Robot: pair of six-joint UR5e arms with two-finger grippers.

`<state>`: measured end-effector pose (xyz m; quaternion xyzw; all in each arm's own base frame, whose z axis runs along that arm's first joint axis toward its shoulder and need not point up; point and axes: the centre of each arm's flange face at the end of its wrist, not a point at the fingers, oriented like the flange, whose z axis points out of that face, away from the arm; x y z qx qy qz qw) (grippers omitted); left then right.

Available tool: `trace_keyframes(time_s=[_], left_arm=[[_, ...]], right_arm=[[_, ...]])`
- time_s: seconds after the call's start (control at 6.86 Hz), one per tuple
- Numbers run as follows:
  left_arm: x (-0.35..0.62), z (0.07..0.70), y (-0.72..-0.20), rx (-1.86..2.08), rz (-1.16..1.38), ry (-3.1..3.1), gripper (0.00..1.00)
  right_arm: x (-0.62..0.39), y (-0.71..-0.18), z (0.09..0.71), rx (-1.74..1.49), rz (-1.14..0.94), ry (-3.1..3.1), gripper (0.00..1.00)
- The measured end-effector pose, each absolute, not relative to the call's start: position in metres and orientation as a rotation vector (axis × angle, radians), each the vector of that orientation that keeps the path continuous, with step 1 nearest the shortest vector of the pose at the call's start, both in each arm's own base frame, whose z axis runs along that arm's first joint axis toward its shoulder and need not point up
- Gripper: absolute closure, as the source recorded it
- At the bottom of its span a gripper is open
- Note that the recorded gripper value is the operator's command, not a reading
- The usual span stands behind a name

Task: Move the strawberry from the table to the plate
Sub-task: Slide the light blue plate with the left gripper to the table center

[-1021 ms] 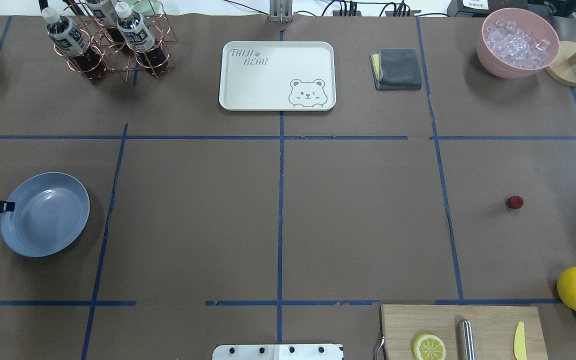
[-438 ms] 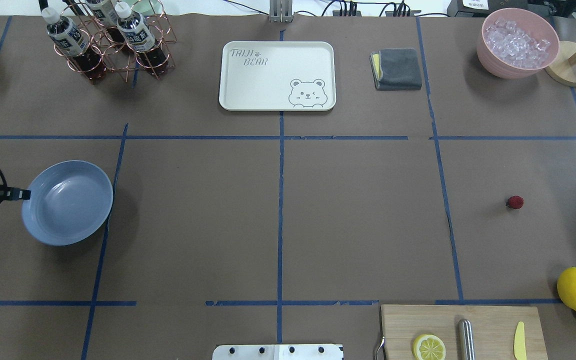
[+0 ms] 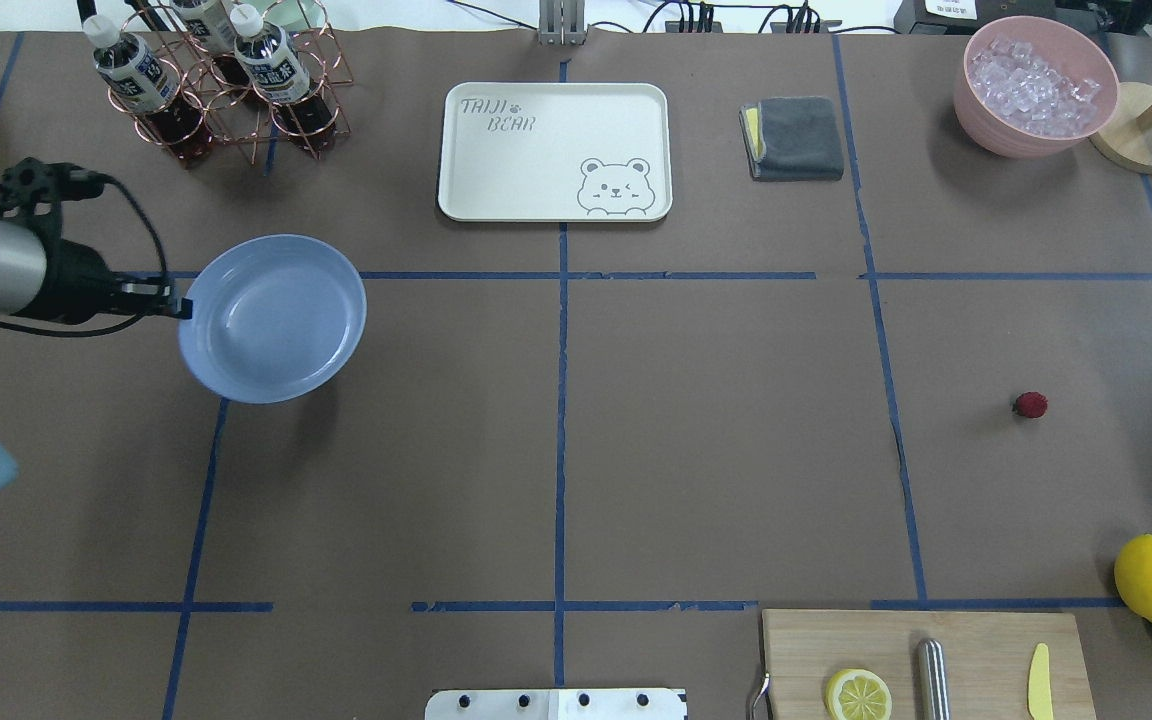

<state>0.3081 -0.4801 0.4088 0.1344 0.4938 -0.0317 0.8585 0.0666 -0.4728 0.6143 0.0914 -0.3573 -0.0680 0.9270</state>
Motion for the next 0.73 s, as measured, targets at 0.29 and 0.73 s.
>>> trace_keyframes(time_s=[0.29, 0.73], left_arm=[[0.404, 0.314, -0.484, 0.259, -0.093, 1.012, 1.0], [0.515, 0.267, -0.43, 0.228, -0.082, 1.013, 1.0]], right_arm=[[0.067, -0.475, 0.614, 0.185, -0.131, -0.732, 0.0], [0.067, -0.48, 0.609, 0.185, -0.105, -0.733, 0.0]])
